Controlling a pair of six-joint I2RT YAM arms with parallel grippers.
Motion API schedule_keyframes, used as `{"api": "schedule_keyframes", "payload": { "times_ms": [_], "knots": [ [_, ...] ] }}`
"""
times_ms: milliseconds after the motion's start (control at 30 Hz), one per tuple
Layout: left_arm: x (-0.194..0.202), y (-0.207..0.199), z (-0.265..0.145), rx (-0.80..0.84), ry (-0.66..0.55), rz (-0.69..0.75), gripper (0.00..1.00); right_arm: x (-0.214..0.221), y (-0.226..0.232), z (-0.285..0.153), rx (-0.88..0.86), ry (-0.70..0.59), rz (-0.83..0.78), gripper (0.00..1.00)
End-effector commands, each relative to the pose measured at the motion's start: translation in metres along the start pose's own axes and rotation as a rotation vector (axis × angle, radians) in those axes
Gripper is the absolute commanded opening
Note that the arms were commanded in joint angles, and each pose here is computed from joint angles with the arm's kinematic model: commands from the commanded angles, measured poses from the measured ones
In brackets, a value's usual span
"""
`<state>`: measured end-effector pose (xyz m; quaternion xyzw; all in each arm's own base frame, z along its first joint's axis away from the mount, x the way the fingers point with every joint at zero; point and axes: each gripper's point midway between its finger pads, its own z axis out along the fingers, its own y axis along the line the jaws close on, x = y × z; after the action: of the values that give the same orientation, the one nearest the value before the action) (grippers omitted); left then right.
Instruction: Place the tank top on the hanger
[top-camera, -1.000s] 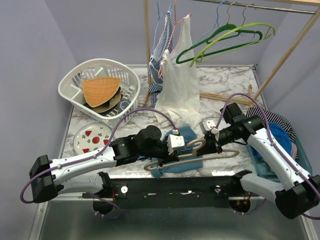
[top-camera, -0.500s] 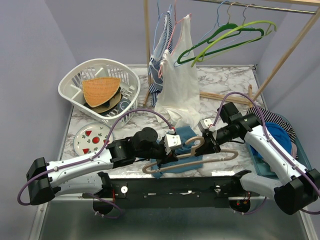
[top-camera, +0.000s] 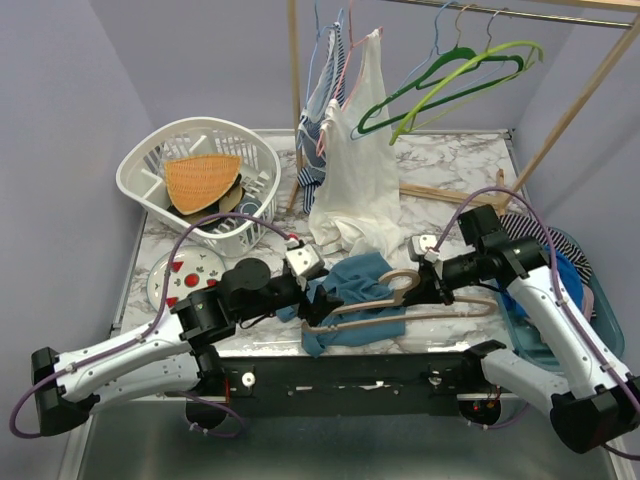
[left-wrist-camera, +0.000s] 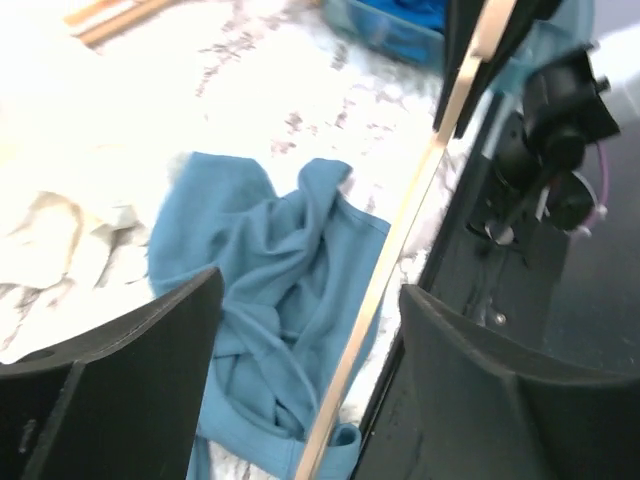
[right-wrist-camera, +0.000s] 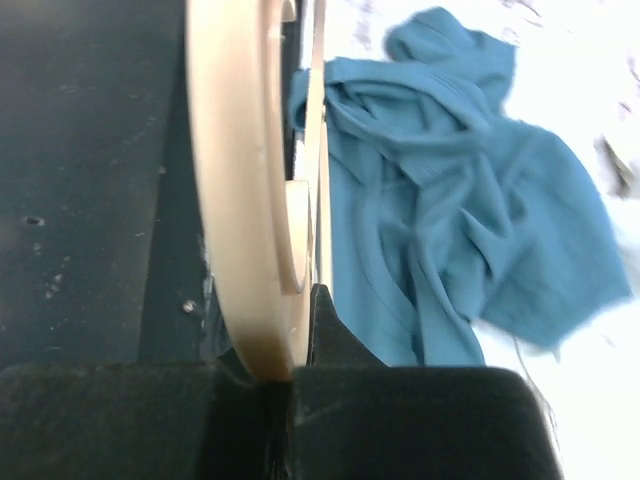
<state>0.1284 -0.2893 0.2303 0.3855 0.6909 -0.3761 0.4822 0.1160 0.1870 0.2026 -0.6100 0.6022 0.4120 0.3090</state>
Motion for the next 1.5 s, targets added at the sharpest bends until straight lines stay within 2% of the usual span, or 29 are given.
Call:
{"api": "schedule_keyframes", "payload": {
  "times_ms": [0,200,433,600,767,867,1133,1167,1233,1267,1367,1467],
  "knots": [
    [0.007,0.043,-0.024,-0.261,-0.025,-0.144,0.93,-0.006,-0.012,-0.034,0.178,0.055,0.012,0.0],
    [0.055,0.055,-0.034,-0.395,0.065,-0.389,0.95,-0.007,-0.022,-0.066,0.333,0.08,0.027,0.01],
    [0.108,0.054,-0.024,-0.485,0.205,-0.605,0.85,-0.002,-0.022,-0.064,0.338,0.076,0.049,0.0],
    [0.128,0.061,-0.019,-0.578,0.291,-0.648,0.78,-0.003,-0.022,-0.06,0.315,0.055,0.058,0.0],
    [0.15,0.069,-0.018,-0.668,0.391,-0.634,0.72,-0.003,-0.022,-0.057,0.293,0.043,0.069,0.0],
    [0.161,0.071,-0.014,-0.68,0.43,-0.621,0.63,-0.003,-0.022,-0.056,0.284,0.036,0.075,0.0],
    [0.174,0.071,-0.002,-0.663,0.486,-0.58,0.52,-0.003,-0.021,-0.052,0.254,0.017,0.081,0.0],
    [0.176,0.07,-0.001,-0.653,0.498,-0.573,0.45,-0.003,-0.021,-0.051,0.25,0.017,0.08,0.0],
    [0.174,0.069,0.0,-0.646,0.5,-0.565,0.37,-0.003,-0.021,-0.051,0.245,0.015,0.084,0.0],
    [0.172,0.069,0.0,-0.642,0.496,-0.561,0.23,-0.003,-0.021,-0.051,0.244,0.014,0.082,0.01],
    [0.157,0.068,-0.002,-0.626,0.464,-0.556,0.04,-0.003,-0.019,-0.05,0.233,0.012,0.083,0.01],
    [0.135,0.063,-0.006,-0.591,0.411,-0.558,0.0,-0.003,-0.018,-0.05,0.225,0.013,0.08,0.0]
  ]
}}
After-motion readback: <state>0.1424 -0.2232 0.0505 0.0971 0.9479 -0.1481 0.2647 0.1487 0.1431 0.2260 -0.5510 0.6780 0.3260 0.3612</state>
